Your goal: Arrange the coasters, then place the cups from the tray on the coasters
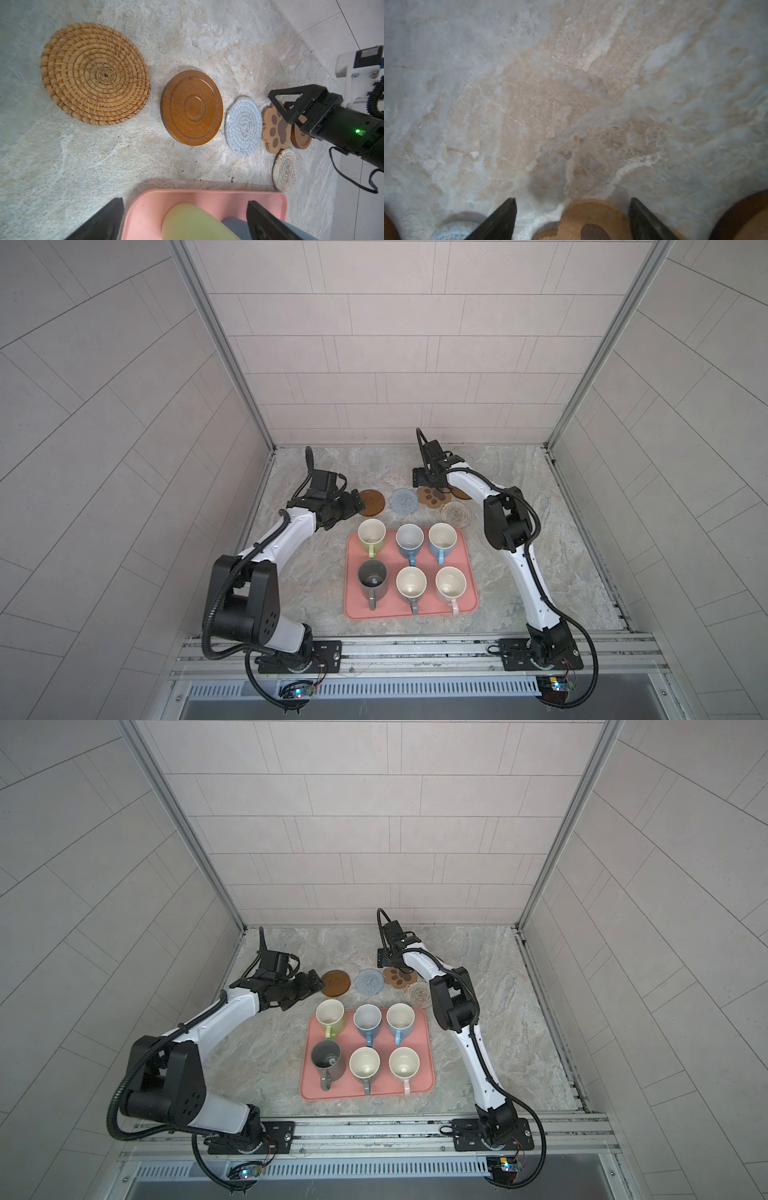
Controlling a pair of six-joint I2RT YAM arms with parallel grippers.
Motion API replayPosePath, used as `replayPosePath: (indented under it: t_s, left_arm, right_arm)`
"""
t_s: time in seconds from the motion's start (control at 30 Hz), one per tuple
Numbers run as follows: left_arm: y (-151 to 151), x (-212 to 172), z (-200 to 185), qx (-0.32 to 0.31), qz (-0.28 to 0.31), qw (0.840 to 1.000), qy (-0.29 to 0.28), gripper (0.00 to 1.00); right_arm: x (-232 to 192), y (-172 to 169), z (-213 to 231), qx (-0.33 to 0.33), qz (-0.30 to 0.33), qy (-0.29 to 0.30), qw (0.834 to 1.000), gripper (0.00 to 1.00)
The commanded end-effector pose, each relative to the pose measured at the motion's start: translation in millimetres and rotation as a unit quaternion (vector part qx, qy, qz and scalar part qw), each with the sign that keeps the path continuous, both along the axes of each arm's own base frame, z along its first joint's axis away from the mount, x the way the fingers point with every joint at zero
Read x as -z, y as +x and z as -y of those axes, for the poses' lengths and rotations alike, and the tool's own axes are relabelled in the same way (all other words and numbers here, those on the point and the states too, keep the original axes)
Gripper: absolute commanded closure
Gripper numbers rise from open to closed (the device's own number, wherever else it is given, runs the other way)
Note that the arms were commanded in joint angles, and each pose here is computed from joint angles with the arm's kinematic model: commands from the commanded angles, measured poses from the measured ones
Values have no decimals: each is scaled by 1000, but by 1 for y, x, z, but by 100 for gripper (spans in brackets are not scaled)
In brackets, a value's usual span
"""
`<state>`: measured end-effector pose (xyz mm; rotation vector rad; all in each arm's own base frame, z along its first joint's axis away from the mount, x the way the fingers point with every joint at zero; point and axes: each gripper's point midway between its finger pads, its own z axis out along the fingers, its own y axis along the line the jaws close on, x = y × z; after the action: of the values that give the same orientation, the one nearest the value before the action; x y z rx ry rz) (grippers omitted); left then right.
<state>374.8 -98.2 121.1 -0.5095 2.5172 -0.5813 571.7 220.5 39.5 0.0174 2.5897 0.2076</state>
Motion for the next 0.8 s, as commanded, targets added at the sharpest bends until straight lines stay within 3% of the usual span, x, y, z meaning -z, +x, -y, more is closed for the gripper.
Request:
replayPosePath:
  t_s: [0.0, 0.4, 0.77]
  left_arm:
    - [2, -8, -4, -10, 11, 1000, 1, 0]
    - [5, -11, -3, -6, 13, 1000, 3, 0]
    - [5, -7, -2, -5, 10, 1000, 0, 0]
  right_arm:
    - [4, -26, 21, 0, -44, -38, 998, 13]
    - [-44, -83, 45, 6, -37, 8, 999, 13]
    - [-26, -147, 97, 87, -73, 37, 993, 13]
